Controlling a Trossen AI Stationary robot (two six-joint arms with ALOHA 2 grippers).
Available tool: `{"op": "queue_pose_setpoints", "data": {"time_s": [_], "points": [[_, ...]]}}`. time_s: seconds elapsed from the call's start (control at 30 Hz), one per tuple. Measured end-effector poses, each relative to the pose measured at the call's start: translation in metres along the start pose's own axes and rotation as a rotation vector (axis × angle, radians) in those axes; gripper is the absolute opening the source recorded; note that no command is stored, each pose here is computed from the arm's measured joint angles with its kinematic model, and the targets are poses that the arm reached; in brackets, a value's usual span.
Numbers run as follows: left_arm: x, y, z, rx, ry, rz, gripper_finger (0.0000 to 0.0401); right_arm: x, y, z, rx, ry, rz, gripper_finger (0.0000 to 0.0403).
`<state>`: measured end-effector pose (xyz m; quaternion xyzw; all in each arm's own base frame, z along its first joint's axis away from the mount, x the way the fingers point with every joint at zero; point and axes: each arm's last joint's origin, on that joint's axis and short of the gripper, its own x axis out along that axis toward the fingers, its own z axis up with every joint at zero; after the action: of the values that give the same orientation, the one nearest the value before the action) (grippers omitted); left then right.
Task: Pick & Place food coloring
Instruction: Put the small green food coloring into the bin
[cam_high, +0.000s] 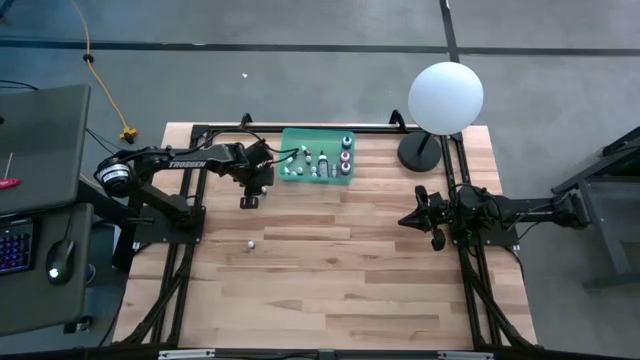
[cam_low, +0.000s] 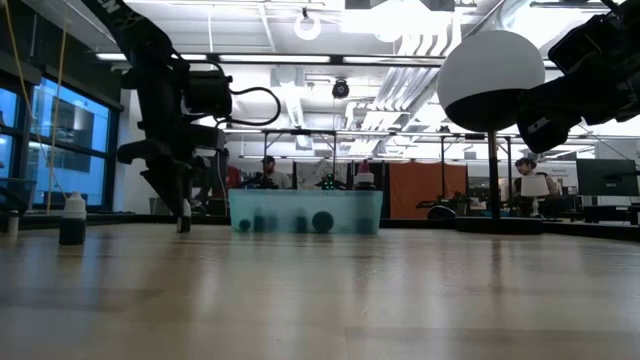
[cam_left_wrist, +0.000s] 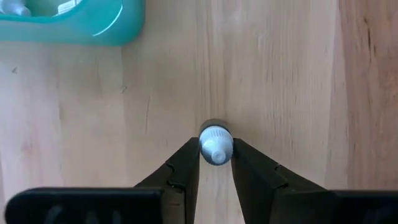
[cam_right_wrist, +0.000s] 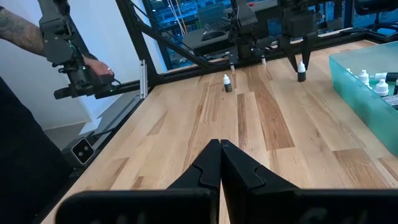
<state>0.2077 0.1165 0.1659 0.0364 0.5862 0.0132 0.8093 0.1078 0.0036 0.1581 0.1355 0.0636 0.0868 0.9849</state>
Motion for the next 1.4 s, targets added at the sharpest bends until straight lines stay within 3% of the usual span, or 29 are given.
{"op": "queue_pose_setpoints", "data": {"time_s": [0.4, 0.63, 0.9, 1.03, 1.4], "points": [[-0.012, 0.005, 0.01, -0.085, -0.009, 0.009, 0.0082, 0.0, 0.0, 0.0, 0.0, 0.0, 0.0, 0.0], [-0.043, 0.017, 0.037, -0.095, -0.09, 0.05, 0.0082, 0.0, 0.0, 0.0, 0.0, 0.0, 0.0, 0.0], [-0.077, 0.036, 0.072, -0.063, -0.231, 0.179, 0.0082, 0.0, 0.0, 0.0, 0.0, 0.0, 0.0, 0.0], [-0.075, 0.05, 0.087, -0.044, -0.242, 0.197, 0.0082, 0.0, 0.0, 0.0, 0.0, 0.0, 0.0, 0.0], [-0.039, 0.107, 0.109, -0.076, -0.068, 0.145, 0.0082, 0.0, 0.0, 0.0, 0.0, 0.0, 0.0, 0.0]]}}
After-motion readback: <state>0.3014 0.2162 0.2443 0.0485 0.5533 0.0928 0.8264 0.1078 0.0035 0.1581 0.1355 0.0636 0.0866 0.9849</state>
